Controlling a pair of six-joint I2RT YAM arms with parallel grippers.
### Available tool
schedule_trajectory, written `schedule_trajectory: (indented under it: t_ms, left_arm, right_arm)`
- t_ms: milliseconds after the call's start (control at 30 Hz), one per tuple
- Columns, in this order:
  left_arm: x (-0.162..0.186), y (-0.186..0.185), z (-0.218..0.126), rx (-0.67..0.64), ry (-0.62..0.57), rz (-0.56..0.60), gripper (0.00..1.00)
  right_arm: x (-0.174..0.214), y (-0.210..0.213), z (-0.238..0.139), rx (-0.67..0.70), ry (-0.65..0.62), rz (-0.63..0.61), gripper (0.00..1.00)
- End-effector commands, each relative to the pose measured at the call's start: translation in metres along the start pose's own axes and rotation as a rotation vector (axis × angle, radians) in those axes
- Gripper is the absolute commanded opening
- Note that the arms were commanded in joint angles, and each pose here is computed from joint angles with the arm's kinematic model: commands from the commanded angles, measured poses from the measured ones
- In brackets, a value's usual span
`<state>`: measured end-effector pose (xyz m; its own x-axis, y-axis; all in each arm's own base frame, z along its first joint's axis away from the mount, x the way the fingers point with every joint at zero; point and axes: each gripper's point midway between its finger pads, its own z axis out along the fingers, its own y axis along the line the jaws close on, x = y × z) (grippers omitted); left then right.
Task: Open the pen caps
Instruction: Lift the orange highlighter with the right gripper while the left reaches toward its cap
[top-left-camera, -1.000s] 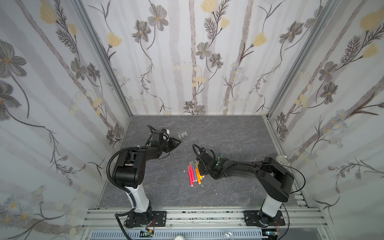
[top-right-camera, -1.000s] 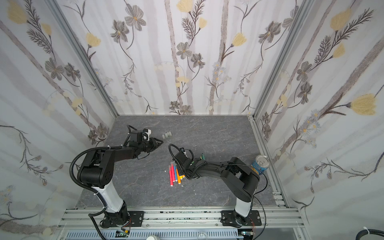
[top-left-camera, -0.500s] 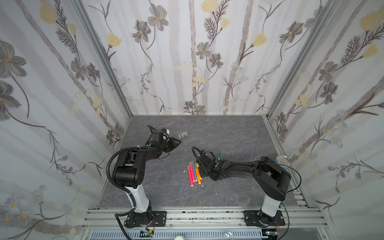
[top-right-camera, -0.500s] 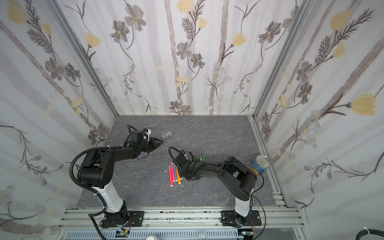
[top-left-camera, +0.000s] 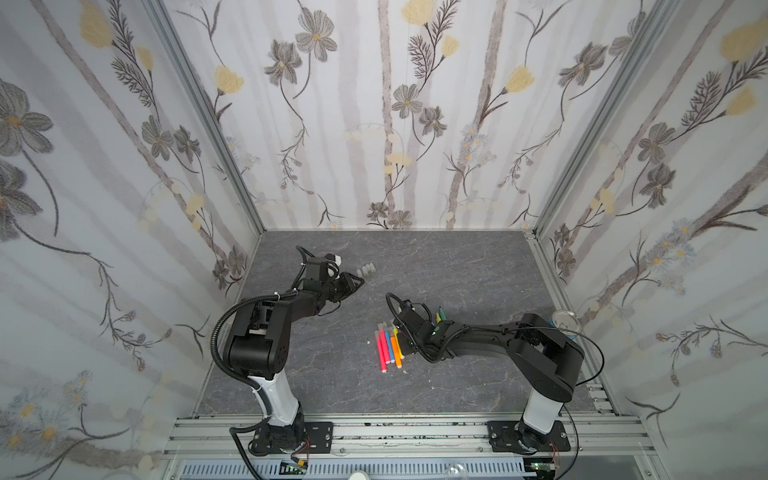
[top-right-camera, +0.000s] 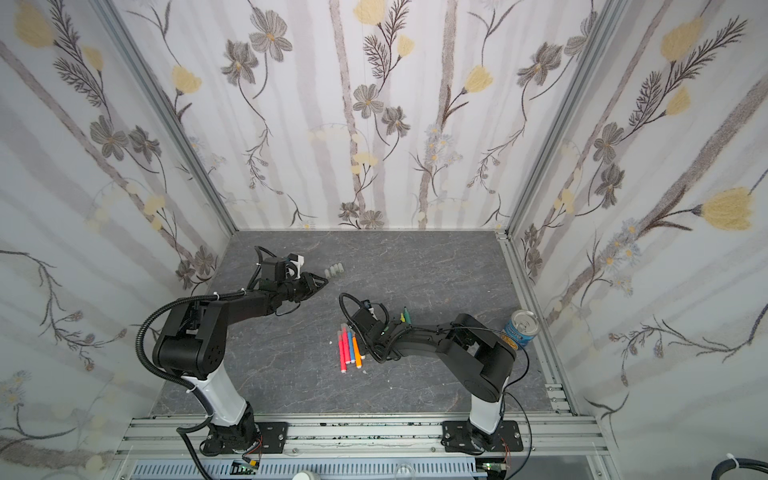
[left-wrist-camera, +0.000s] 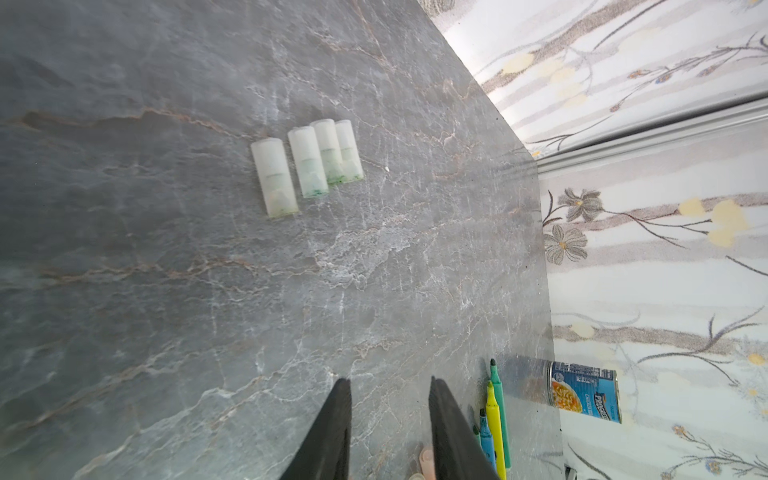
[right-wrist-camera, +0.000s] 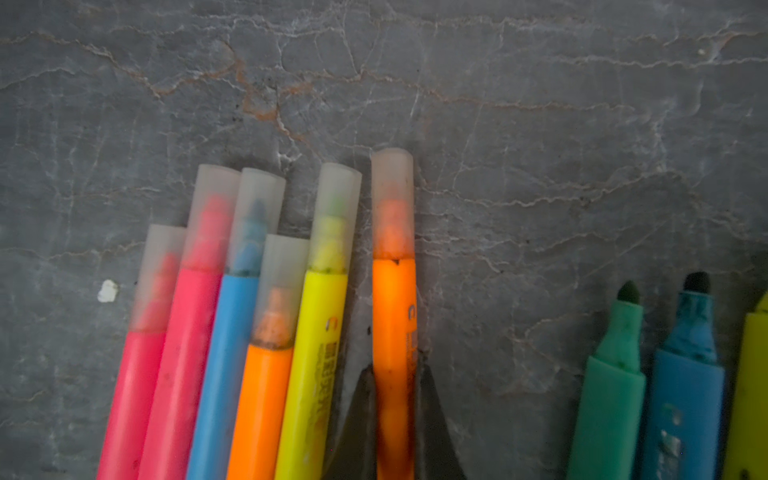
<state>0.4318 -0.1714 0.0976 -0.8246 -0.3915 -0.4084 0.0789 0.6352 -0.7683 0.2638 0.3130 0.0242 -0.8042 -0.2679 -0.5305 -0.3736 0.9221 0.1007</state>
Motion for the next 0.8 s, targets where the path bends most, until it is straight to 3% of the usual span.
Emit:
schedule_trajectory:
  t_ms: [0,333,567,767]
  left_arm:
    - [0.003,-0.02,0.0,0.014,0.024,0.051,0.32]
    - [0.043,-0.095,0.03,0.084,0.12,0.154,0.32]
    - [0.065,-0.146,0.038,0.202,0.162,0.169,0.33]
    - [0.086,-0.156,0.048,0.215,0.209,0.176,0.33]
  right_arm:
    - [-0.011,-0.007,-0.014,0.002,-0.032,0.007,0.0]
    - [-0.058,-0.028,-0.087,-0.175,-0.29,0.123,0.0]
    - [-0.052,-0.05,-0.09,-0.186,-0.3,0.165,0.0]
    - [-0.056,-0.05,-0.089,-0.203,-0.311,0.176,0.0]
